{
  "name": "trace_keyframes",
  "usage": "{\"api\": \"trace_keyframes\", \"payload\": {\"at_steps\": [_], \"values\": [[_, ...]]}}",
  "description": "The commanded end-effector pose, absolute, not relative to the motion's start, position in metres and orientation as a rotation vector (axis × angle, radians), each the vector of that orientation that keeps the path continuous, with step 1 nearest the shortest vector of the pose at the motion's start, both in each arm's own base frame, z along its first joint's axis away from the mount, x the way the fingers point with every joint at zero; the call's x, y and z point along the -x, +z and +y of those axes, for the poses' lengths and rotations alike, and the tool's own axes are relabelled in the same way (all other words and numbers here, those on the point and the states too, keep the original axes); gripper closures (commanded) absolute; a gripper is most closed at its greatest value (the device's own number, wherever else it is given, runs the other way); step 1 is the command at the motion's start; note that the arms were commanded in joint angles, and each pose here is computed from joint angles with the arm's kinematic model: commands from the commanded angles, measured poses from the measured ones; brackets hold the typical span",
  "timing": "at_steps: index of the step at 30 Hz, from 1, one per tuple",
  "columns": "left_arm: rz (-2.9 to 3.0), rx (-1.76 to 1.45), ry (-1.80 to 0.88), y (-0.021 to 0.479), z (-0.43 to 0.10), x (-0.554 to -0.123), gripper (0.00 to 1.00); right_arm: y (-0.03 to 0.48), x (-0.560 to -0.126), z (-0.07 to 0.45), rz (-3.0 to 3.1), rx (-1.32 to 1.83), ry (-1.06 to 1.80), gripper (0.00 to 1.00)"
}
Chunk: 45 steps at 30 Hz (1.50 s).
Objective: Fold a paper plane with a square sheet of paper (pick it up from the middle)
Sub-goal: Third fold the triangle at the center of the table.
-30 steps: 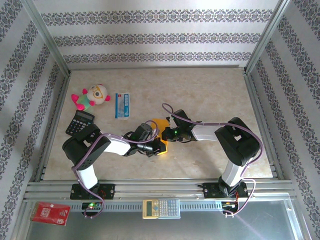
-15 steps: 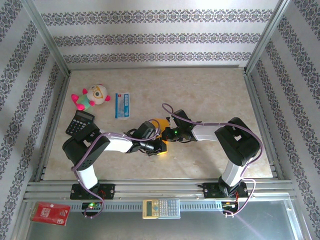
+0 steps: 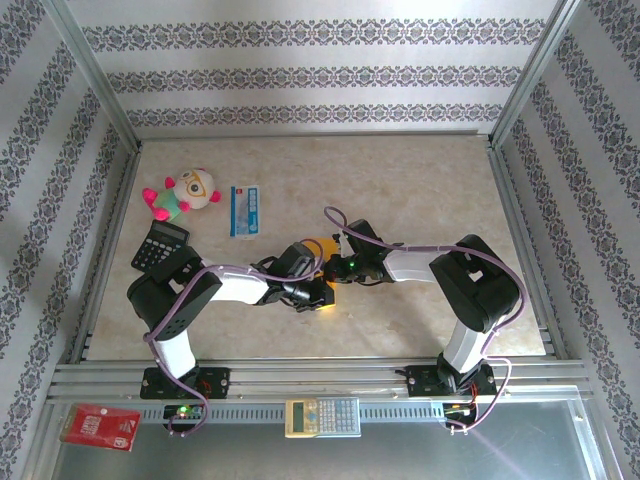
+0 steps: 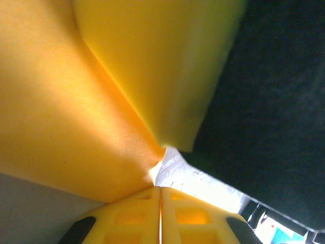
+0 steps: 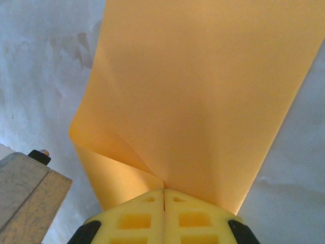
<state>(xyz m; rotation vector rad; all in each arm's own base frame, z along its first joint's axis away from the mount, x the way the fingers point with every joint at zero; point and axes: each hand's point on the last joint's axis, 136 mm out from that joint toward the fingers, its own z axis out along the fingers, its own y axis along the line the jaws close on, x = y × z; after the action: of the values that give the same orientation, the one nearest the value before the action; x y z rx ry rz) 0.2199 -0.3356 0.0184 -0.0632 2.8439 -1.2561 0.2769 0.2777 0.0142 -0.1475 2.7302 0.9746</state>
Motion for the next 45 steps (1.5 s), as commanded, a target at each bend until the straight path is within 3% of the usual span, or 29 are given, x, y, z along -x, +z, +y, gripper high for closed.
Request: {"api": "trace_keyframes", "payload": {"at_steps": [1,8,14,19,33,45], "values": [[2.887,0.009,-1.182,0.012,-0.332,-0.21,0.89,-0.022,-0.26,0.248,2.868,0.05,0.826,0.97],[2.72,-0.041,-1.327,0.054,-0.339,-0.223,0.85,-0.024,-0.261,0.248,2.868,0.044,0.825,0.97],[2.632,0.07,-1.359,0.07,-0.314,-0.243,0.84,-0.023,-0.261,0.248,2.869,0.047,0.835,0.97],[2.614,0.185,-1.346,0.068,-0.292,-0.263,0.87,-0.023,-0.261,0.249,2.869,0.048,0.839,0.97],[2.643,0.199,-1.285,0.054,-0.292,-0.294,0.87,-0.022,-0.263,0.251,2.868,0.053,0.85,0.97],[2.751,0.223,-1.163,0.018,-0.276,-0.287,0.87,-0.019,-0.265,0.253,2.859,0.067,0.865,0.95]]}}
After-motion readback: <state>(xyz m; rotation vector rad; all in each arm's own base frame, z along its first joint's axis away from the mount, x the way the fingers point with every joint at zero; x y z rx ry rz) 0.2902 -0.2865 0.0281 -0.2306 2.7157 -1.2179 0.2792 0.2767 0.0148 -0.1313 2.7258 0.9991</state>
